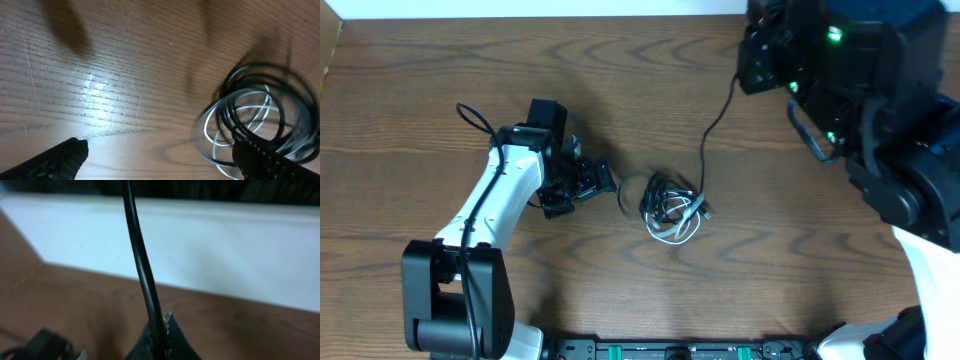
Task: Untangle cables
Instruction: 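Lift the black cable up and back toward the right side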
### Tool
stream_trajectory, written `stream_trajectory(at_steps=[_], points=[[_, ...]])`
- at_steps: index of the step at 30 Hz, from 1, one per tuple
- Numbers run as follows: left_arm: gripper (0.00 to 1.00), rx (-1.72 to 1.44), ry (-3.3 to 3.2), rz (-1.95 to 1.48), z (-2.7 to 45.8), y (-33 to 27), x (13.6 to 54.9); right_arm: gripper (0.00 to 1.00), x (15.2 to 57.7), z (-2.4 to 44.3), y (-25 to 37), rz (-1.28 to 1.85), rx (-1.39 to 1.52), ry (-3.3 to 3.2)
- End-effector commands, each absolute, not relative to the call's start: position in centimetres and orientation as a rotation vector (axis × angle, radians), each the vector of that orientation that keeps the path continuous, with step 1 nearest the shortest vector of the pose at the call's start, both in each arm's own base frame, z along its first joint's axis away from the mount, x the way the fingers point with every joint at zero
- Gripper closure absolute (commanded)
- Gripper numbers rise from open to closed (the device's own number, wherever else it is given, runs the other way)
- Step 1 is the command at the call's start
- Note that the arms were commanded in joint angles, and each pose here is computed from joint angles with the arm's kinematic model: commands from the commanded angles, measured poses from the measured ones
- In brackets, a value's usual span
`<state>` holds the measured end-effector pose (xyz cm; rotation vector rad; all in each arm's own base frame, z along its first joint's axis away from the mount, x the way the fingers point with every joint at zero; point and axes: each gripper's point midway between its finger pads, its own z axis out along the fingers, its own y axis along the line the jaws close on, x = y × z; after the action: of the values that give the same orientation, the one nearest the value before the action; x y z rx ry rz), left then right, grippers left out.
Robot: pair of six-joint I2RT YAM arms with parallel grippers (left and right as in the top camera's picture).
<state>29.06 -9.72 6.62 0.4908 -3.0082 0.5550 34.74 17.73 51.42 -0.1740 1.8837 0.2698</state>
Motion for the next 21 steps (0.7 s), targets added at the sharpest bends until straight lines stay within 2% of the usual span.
stream_trajectory(at_steps=[1,8,15,18,21], points=[[0.02,0.498,-3.006,0.536,6.4,-9.5,28.9,0.99,35.4,52.4,15.5,0.138,-0.093,1.841],[0.02,0.498,-3.006,0.536,6.4,-9.5,28.9,0.99,36.7,55.7,13.8,0.087,0.060,1.700],[0.02,0.498,-3.006,0.536,6.4,-9.5,28.9,0.99,35.2,62.0,7.6,-0.089,0.387,1.427],[0.02,0.498,-3.006,0.536,6.4,-9.5,28.9,0.99,35.4,61.7,7.5,-0.134,0.345,1.450],[0.02,0.498,-3.006,0.536,6.4,-9.5,28.9,0.99,35.7,59.4,7.7,-0.206,0.284,1.542]])
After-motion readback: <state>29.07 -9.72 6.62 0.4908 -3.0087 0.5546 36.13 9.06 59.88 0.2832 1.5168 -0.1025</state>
